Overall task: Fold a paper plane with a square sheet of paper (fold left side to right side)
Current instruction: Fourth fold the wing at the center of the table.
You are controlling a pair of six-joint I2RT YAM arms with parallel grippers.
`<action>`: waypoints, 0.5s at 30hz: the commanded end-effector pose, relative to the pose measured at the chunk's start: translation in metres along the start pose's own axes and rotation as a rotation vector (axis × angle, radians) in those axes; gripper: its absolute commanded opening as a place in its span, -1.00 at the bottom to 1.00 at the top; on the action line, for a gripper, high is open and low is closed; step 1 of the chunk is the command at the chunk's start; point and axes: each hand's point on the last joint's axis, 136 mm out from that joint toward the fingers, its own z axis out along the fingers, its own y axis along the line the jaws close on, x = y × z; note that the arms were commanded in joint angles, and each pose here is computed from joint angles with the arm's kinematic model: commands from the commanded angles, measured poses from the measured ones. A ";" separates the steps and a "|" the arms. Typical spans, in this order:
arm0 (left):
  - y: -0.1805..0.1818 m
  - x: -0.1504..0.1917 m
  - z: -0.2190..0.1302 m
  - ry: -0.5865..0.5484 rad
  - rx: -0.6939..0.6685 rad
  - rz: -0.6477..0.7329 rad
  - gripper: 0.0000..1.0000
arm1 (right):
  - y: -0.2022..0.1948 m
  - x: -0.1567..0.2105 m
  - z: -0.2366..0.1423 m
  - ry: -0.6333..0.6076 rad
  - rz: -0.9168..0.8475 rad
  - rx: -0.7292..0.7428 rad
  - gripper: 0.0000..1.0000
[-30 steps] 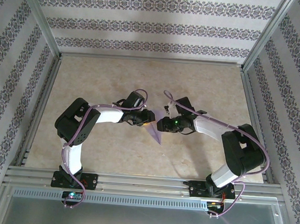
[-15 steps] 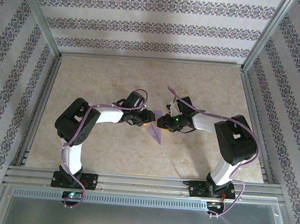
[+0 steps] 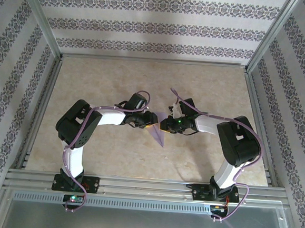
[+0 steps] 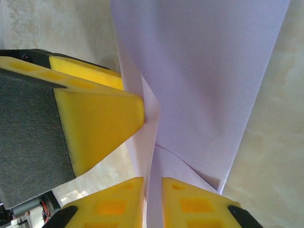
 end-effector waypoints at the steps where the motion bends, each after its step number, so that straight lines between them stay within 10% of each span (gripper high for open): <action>1: 0.013 0.009 0.007 0.028 -0.059 0.005 -0.25 | 0.007 -0.002 0.004 0.010 -0.015 -0.031 -0.70; 15: 0.010 0.008 0.004 0.022 -0.053 0.012 -0.25 | -0.004 -0.005 -0.002 -0.022 -0.005 0.021 -1.00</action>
